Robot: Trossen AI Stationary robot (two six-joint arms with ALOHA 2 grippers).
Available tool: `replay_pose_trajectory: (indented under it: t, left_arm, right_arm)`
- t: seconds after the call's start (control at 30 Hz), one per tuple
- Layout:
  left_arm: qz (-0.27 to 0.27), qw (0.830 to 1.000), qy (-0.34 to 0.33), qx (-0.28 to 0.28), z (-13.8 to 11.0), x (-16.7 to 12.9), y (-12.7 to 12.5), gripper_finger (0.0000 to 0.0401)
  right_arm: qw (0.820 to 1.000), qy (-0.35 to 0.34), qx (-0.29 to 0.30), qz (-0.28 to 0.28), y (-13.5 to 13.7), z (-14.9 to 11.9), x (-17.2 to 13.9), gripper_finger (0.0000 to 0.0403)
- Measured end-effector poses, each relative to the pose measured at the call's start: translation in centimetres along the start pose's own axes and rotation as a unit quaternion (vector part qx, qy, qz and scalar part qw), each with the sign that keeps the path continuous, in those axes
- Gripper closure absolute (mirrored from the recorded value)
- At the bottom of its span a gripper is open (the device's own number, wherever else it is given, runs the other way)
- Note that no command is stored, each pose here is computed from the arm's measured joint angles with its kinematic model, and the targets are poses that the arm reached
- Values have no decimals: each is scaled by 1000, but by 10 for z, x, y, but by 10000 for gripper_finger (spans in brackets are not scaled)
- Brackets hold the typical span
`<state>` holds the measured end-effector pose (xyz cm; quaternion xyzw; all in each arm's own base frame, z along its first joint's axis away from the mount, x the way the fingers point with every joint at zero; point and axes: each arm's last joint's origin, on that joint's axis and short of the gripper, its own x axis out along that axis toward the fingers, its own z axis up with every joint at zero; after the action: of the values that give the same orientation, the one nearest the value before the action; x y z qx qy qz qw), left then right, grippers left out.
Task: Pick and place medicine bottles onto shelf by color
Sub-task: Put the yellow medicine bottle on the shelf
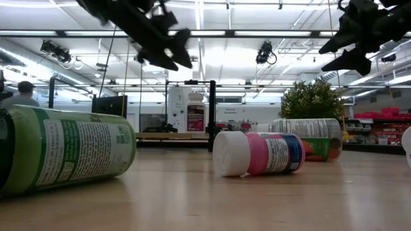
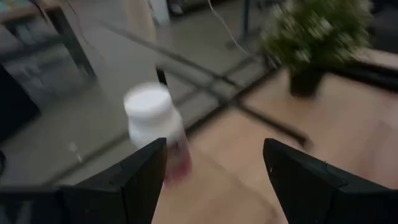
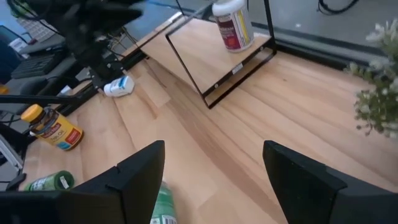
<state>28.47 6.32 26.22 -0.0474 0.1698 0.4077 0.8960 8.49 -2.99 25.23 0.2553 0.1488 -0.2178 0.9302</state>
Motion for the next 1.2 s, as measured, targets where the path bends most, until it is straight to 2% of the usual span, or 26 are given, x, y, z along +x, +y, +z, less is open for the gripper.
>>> replay_pose_trajectory:
  t: [0.17, 0.3, 0.4, 0.6, 0.73, 0.83, 1.0, 1.1, 1.2]
  left_arm:
    - [-53, 991, 105, -66, -7, -45, 11, 133]
    - [-80, 961, 246, -103, -26, -65, 19, 148]
    - [-68, 933, 339, -102, -41, -76, 23, 162]
    - [-70, 884, 449, -107, -54, -91, 25, 172]
    - [-144, 859, 489, -49, -59, -103, 16, 172]
    - [-191, 840, 507, -36, -60, -111, 9, 173]
    - [-224, 807, 542, -71, -32, -132, 1, 175]
    - [-233, 807, 535, -94, -3, -149, -4, 189]
    - [-235, 818, 516, -91, 22, -168, -11, 211]
  right_arm:
    - [1000, -10, -14, 1, 1, 2, 0, 124]
    - [1000, -10, -20, 1, 1, 2, 0, 124]
    - [1000, -10, -22, 1, 1, 2, 0, 124]
    - [1000, -10, -21, 1, 1, 2, 0, 124]
    - [1000, -8, -29, 0, 0, 1, 0, 124]
    - [1000, -1, -30, -3, 0, 0, 0, 124]
    - [999, 10, -30, -5, -1, -2, 0, 124]
    - [999, 9, -30, -5, -1, -2, 0, 124]
    - [999, 9, -30, -5, -1, -2, 0, 124]
